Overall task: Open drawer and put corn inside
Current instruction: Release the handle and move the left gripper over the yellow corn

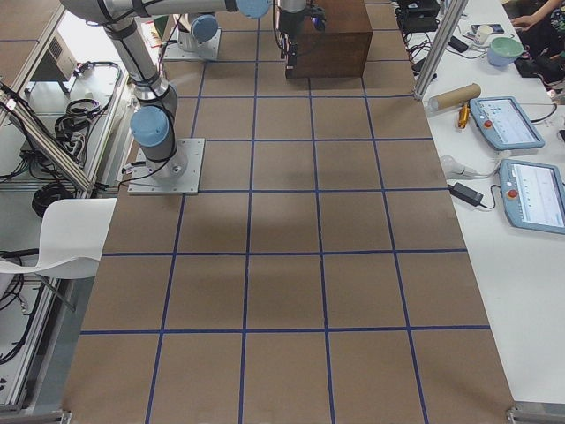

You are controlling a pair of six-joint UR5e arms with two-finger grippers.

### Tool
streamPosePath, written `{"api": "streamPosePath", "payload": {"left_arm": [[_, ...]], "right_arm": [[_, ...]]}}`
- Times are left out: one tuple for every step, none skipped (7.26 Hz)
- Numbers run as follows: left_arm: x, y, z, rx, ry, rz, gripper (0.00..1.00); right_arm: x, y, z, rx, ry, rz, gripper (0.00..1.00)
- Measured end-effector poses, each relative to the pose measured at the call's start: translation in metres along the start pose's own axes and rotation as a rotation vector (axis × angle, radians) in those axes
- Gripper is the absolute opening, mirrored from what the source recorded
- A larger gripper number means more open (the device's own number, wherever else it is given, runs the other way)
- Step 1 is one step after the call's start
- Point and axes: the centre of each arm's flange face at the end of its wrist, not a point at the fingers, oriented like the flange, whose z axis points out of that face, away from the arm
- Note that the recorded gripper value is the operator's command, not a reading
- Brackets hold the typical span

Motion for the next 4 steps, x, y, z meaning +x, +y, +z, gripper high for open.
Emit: {"api": "streamPosePath", "payload": {"left_arm": [[-0.026,0.005,0.01,-0.007,-0.003,-0.007,1.0],[-0.046,0.006,0.023,0.002,-0.012,-0.001,1.0],[-0.063,0.006,0.04,0.013,-0.037,0.005,1.0],[-0.075,0.006,0.056,0.008,-0.069,0.007,1.0]], "right_arm": [[0.0,0.0,0.0,0.0,0.0,0.0,1.0],[0.0,0.0,0.0,0.0,0.0,0.0,1.0],[0.0,0.0,0.0,0.0,0.0,0.0,1.0],[0.0,0.0,0.0,0.0,0.0,0.001,1.0]]}}
